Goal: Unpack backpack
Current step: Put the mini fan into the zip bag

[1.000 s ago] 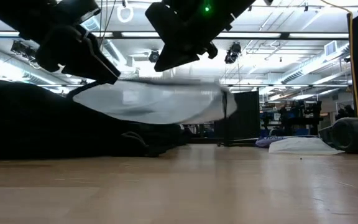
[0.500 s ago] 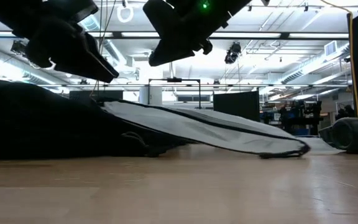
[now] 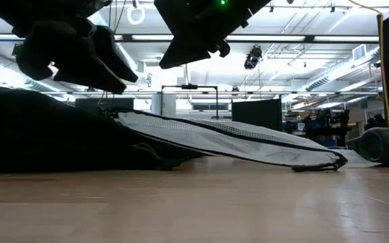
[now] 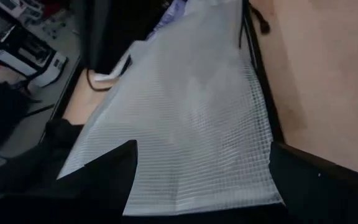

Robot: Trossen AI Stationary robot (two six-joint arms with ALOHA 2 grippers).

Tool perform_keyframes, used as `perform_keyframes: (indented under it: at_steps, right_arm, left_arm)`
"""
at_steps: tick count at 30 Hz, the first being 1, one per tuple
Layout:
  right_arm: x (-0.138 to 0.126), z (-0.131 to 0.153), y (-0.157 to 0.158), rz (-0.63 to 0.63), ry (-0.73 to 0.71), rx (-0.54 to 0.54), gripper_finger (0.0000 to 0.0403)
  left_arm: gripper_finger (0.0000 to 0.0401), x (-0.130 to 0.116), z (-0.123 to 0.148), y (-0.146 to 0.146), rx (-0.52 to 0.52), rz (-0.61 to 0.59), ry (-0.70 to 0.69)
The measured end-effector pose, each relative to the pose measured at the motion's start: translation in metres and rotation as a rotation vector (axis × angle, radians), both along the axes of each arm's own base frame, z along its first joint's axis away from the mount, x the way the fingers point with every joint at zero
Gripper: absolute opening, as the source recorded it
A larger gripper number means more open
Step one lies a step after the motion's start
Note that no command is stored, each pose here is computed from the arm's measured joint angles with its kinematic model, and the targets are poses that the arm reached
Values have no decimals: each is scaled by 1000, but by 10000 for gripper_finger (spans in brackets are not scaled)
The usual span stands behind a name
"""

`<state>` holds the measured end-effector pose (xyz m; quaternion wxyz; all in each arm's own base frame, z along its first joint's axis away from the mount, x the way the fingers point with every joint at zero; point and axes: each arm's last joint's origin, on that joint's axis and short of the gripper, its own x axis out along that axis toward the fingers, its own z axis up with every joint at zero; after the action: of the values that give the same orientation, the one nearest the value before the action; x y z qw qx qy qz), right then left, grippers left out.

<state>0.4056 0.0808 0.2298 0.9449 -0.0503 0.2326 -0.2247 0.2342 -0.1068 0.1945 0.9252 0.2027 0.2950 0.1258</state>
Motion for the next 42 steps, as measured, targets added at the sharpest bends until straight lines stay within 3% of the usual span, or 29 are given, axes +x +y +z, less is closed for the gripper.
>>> perform_keyframes:
  at_steps: [10, 19, 31, 36, 42]
  right_arm:
    - [-1, -1, 4, 17, 18, -19, 6]
    - [-2, -1, 10, 41, 26, -35, 3]
    - [-5, -1, 20, 65, 29, -37, 4]
    - [-6, -2, 23, 75, 34, -39, 3]
    - [-7, -2, 27, 87, 38, -46, 4]
  left_arm:
    - [328, 27, -13, -22, -126, -88, 106]
    - [328, 36, -5, -26, -71, -75, 131]
    - [328, 39, -10, -12, -90, 62, 129]
    - [328, 44, -28, -10, -49, 78, 193]
    - [317, 48, -31, -3, 43, 132, 178]
